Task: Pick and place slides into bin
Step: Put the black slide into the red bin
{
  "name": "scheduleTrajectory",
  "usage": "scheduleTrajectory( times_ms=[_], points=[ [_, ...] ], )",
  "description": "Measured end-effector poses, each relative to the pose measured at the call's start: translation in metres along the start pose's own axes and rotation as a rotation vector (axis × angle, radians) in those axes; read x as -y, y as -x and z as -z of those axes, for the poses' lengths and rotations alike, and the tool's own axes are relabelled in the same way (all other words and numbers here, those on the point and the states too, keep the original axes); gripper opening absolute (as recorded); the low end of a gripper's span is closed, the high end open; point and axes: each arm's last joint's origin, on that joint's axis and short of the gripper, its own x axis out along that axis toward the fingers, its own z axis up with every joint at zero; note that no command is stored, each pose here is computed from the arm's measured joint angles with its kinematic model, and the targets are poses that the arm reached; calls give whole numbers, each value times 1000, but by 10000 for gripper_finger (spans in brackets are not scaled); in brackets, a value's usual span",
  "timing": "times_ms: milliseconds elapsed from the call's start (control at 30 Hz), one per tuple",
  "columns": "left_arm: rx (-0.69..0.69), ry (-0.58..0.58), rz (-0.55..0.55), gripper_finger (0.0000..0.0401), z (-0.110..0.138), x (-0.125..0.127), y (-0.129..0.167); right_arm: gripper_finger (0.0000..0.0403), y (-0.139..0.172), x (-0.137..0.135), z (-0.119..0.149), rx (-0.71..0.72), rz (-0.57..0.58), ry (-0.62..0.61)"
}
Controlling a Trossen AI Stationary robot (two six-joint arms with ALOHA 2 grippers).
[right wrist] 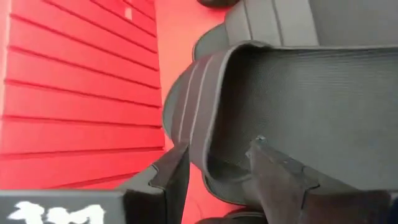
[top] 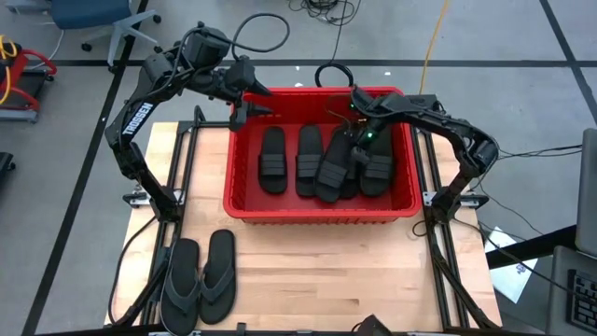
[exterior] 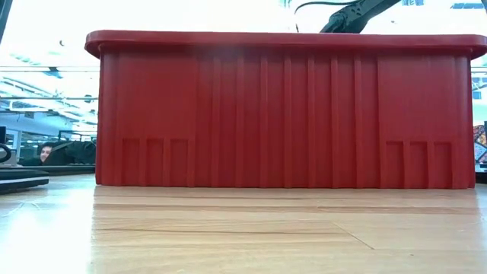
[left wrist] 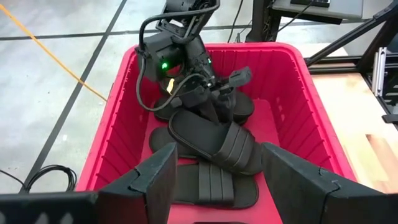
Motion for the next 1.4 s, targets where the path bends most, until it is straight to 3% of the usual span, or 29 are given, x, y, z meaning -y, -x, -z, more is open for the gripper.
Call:
scheduleTrajectory(
  times_ms=[767,933,1067,1233,1333,1400],
  points=[
    [-13,-4,5,228,1,1,0,158,-18,-15,-10,-7,29,31],
    [-14,-4,5,228,1,1,0,158,-28,-9,-2,-6,44,-13],
    [-13,-3,5,228,1,1,0,158,-37,-10,6,-34,-7,-43],
    [-14,-7,5,228,1,1,0,156,-47,-16,7,-54,-4,-13],
    [-15,-8,2,228,1,0,0,137,-49,-18,6,-38,-19,31],
    [-17,-8,-4,228,1,0,0,103,-49,-18,5,-31,-34,42]
  ],
)
